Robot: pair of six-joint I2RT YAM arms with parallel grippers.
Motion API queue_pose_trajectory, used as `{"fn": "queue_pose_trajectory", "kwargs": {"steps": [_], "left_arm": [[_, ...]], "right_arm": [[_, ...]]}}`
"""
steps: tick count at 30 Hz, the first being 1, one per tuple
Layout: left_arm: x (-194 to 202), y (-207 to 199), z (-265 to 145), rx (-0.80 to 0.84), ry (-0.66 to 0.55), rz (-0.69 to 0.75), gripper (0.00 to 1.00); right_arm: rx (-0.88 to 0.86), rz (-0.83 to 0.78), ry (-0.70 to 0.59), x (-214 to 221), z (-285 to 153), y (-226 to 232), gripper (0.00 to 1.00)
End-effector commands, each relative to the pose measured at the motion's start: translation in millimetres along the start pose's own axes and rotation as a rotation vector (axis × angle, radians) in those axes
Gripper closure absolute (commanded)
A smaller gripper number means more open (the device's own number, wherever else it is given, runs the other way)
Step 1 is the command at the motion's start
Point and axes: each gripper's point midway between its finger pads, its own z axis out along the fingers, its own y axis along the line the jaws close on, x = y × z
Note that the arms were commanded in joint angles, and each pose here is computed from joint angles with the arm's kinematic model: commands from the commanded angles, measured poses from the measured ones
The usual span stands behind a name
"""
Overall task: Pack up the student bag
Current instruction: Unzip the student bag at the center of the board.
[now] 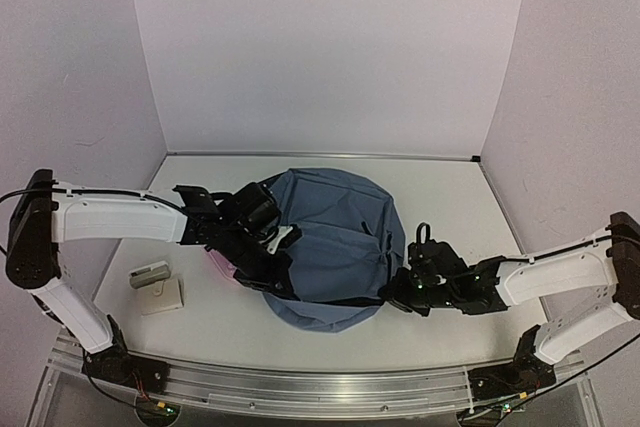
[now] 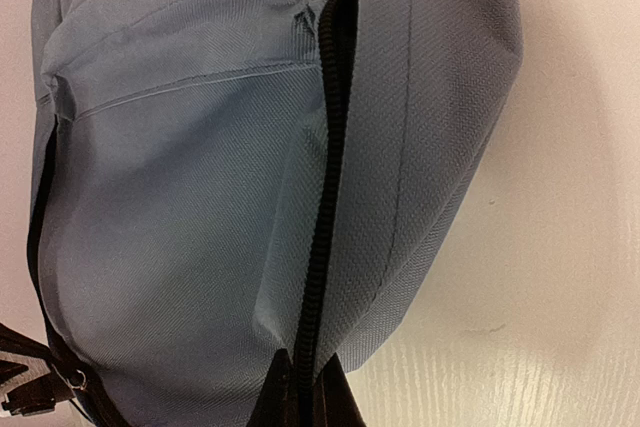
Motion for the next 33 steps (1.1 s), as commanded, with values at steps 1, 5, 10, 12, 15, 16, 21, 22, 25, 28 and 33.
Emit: {"fn": "queue_pose_trajectory", "kwargs": {"steps": [1, 5, 10, 12, 15, 16, 21, 22, 25, 28, 33], "left_arm": [[-8, 14, -25, -0.020, -0.056, -0.007, 1.00], [-13, 36, -35, -0.088, -0.074, -0.017, 1.00], [-19, 66, -52, -0.161, -0.105, -0.065, 1.00], [-24, 69, -59, -0.160, -0.128, -0.061, 1.00], [-31, 67, -67, -0.136, -0.152, -0.034, 1.00], [-34, 66, -68, -0.125, -0.156, -0.022, 1.00], [-47, 51, -72, -0.065, -0.166, 0.067, 1.00], [-48, 46, -73, -0.042, -0.164, 0.096, 1.00], [-53, 25, -77, 0.050, -0.166, 0.201, 1.00], [-55, 11, -81, 0.113, -0.164, 0.279, 1.00], [-61, 5, -83, 0.165, -0.179, 0.344, 1.00]], "right_arm": [[0.019, 0.016, -0.083, -19, -4, -8, 1.00], [0.019, 0.023, -0.091, -23, -7, -10, 1.00], [0.015, 0.033, -0.103, -25, -12, -13, 1.00], [0.009, 0.033, -0.113, -27, -14, -12, 1.00], [0.002, 0.018, -0.126, -31, -18, -9, 1.00], [-0.001, 0.010, -0.130, -32, -19, -8, 1.00], [-0.027, -0.043, -0.147, -38, -29, 3, 0.98], [-0.034, -0.065, -0.150, -39, -32, 7, 0.92], [-0.060, -0.135, -0.164, -47, -44, 22, 0.33], [-0.098, -0.231, -0.156, -51, -60, 43, 0.25], [-0.265, -0.414, -0.166, -50, -96, 104, 0.29]]}}
